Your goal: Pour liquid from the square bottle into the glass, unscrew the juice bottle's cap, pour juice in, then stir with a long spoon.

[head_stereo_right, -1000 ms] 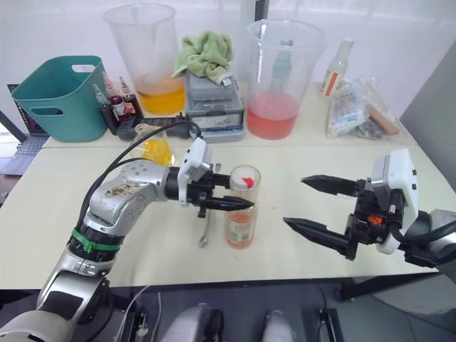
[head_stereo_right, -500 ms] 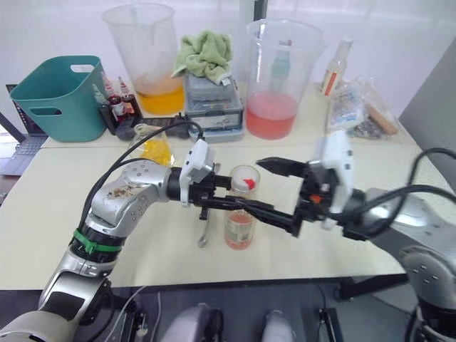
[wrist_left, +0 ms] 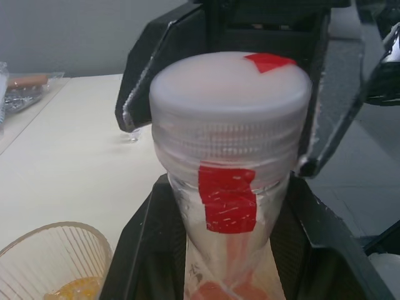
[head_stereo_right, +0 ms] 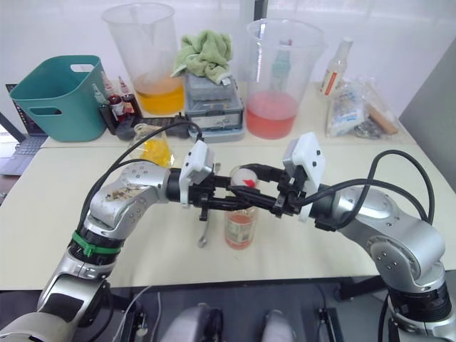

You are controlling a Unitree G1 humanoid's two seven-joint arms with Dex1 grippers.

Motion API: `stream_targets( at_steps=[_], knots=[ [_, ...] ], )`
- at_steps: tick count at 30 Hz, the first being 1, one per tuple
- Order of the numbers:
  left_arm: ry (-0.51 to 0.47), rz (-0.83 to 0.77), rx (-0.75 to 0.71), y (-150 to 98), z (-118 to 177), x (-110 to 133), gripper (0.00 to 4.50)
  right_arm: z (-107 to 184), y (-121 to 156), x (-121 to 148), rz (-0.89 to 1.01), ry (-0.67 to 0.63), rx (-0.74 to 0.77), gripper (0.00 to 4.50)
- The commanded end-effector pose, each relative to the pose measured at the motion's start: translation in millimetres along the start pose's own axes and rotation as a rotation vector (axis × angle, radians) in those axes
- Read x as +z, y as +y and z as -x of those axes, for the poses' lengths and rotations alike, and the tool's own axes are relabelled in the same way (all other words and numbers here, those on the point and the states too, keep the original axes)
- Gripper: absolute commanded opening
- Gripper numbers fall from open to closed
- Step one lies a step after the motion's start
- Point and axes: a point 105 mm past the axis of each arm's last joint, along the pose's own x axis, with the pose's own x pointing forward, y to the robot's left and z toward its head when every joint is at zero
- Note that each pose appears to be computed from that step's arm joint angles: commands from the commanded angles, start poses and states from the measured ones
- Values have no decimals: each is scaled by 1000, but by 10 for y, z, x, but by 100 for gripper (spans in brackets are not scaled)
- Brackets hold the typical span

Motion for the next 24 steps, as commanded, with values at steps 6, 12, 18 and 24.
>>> stream_targets(
  at_steps=[6,12,18,24],
  knots=[
    [34,-23,25,-49,99,-13,127,-9,105,152,70,-21,235,175],
    [72,-26,30,-132,138,-92,127,-69,-9,109,130,13,503,175],
    [88,-14,42,-216,146,-137,127,-146,-137,191,187,14,714,175],
    [93,-5,56,-262,144,-173,127,-129,-138,262,147,6,769,308]
  ],
)
